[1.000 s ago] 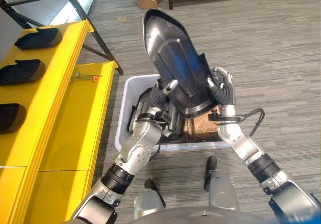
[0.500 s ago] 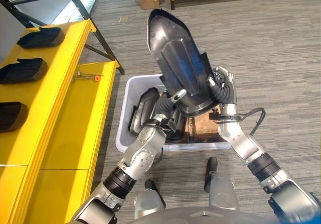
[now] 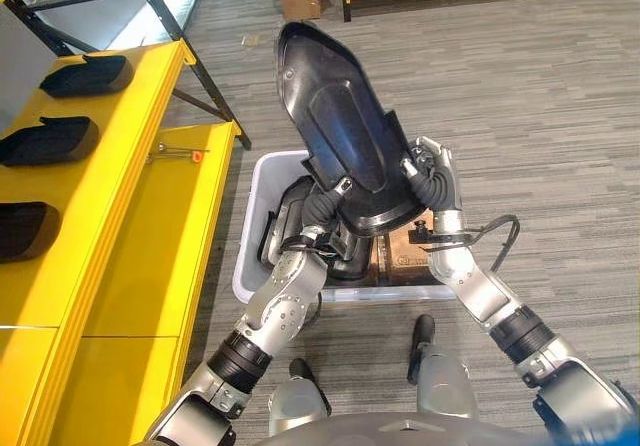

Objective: Move parts from the plastic box to the shelf.

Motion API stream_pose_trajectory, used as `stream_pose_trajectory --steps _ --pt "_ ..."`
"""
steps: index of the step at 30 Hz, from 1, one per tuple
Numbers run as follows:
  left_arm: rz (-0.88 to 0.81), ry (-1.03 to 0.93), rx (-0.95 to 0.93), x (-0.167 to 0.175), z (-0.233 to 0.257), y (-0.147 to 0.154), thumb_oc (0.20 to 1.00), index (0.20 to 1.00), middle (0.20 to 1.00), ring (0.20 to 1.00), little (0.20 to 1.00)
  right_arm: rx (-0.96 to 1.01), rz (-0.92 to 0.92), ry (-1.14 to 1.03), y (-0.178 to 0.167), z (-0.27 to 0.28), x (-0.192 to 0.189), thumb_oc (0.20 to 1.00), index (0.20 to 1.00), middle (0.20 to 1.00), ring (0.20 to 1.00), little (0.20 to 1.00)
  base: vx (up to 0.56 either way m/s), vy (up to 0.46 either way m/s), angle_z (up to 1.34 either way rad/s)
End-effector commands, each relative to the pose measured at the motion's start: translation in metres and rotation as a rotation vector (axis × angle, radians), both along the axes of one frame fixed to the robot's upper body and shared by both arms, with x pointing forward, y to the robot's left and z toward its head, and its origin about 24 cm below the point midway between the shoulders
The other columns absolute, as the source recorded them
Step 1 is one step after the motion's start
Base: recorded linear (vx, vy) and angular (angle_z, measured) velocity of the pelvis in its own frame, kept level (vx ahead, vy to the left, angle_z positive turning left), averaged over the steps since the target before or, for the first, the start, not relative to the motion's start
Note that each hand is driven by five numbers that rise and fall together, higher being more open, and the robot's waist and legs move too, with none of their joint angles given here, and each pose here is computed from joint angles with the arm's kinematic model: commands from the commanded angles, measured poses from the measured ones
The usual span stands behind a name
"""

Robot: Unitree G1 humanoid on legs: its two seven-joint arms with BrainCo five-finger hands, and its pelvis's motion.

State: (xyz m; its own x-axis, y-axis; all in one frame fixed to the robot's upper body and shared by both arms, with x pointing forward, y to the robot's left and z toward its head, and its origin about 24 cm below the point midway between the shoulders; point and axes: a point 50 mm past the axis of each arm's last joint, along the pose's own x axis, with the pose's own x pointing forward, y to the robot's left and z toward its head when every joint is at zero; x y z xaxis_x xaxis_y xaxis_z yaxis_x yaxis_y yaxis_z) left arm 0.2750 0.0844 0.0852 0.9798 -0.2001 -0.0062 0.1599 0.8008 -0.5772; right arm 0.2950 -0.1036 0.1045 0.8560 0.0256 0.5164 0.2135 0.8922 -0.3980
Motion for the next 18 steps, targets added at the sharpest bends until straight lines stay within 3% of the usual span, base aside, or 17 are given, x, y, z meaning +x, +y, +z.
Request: stream_pose_trajectory --steps 1,12,18 --pt "-0.058 -0.206 -0.036 -0.011 0.032 -0.016 0.2 0.2 0.2 0.2 0.2 0.072 0.181 -0.137 0.034 0.041 0.004 0.2 0.2 0.2 0.2 0.2 0.01 0.03 0.0" --pt "0.141 -0.296 0.02 -0.007 0.044 0.014 0.2 0.2 0.2 0.2 0.2 0.091 0.289 -0.045 0.052 0.029 -0.003 0.2 0.2 0.2 0.2 0.2 -0.02 0.105 0.15" --pt "0.152 -0.33 0.061 -0.006 0.049 0.021 0.2 0.2 0.2 0.2 0.2 0.111 0.286 -0.006 0.059 0.027 -0.004 0.2 0.2 0.2 0.2 0.2 -0.08 0.205 0.41"
